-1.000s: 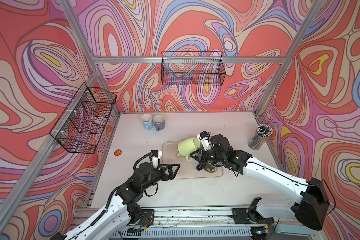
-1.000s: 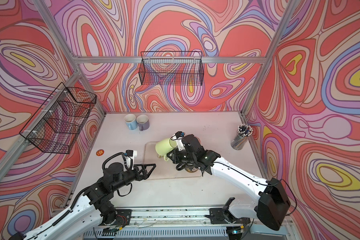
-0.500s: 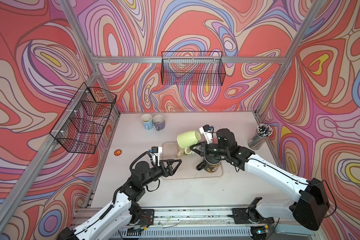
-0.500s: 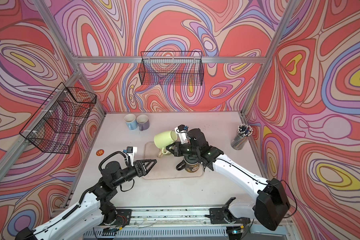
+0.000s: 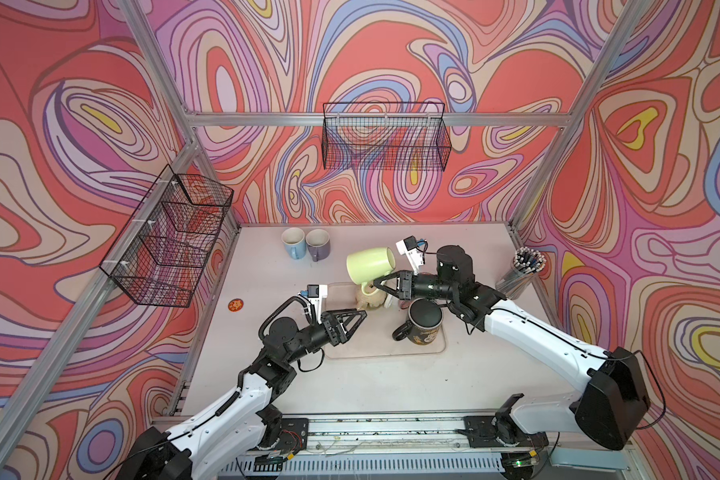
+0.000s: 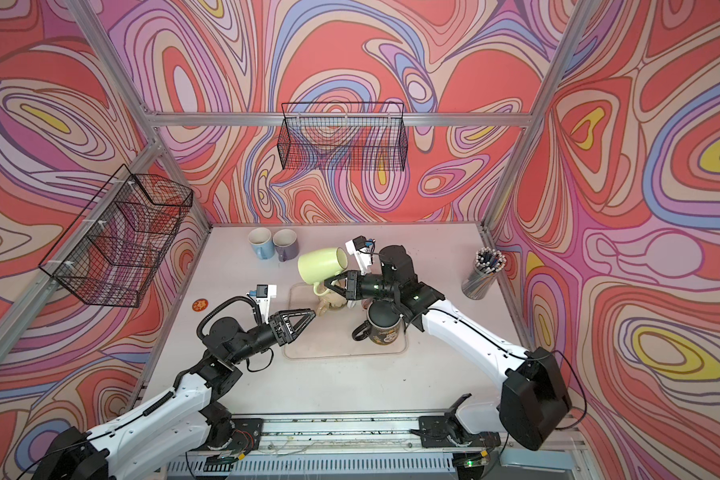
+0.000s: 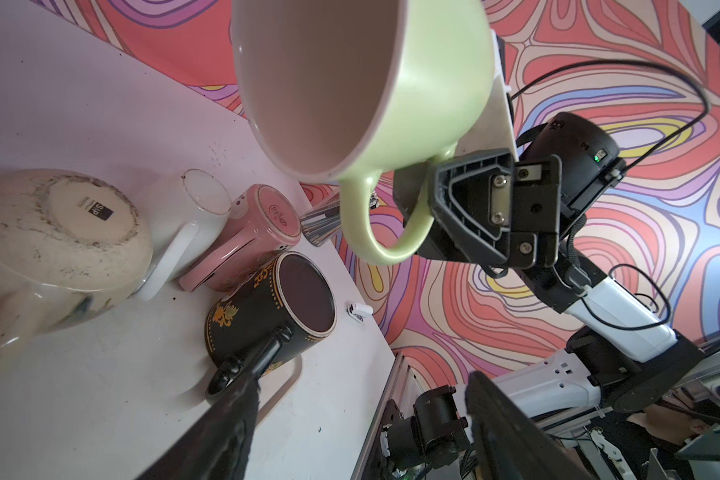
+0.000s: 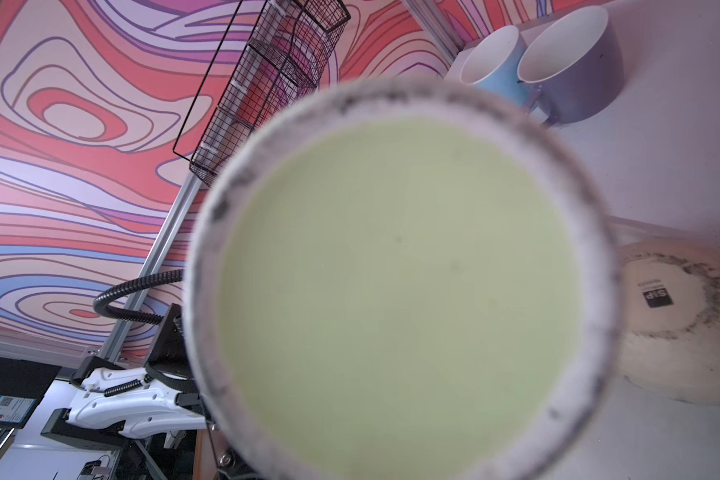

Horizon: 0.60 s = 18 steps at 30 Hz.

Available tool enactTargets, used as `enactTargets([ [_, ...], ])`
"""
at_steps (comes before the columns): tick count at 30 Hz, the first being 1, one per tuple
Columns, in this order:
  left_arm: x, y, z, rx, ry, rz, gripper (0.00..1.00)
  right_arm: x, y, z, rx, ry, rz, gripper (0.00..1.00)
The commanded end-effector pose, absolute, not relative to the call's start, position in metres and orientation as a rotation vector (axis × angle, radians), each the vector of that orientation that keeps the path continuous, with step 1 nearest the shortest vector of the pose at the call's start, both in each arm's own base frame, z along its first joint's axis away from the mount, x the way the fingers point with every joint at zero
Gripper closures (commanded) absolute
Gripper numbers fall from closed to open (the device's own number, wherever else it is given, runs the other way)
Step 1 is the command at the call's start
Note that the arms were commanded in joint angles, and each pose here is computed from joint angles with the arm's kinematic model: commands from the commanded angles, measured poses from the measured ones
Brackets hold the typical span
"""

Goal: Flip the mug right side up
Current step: 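Lift the light green mug with right gripper while left gripper rises toward it, then close left gripper on the light green mug's handle held by right gripper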

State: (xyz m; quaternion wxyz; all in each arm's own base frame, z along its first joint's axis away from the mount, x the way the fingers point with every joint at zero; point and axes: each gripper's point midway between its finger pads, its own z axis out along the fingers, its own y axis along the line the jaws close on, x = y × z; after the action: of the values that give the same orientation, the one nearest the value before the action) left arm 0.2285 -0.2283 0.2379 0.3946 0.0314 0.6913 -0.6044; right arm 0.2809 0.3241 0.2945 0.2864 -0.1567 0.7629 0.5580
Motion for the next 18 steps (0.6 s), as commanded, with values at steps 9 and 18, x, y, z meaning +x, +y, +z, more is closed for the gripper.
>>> enactTargets([
  [9,0.242,-0.233,0.298,0.134,1.542,-1.645,0.25,0.266,0.328,0.353,-0.593,1.791,1.583,1.00],
  [18,0.246,-0.238,0.307,0.153,1.508,-1.675,0.41,0.255,0.328,0.354,-0.633,1.746,1.635,1.00],
])
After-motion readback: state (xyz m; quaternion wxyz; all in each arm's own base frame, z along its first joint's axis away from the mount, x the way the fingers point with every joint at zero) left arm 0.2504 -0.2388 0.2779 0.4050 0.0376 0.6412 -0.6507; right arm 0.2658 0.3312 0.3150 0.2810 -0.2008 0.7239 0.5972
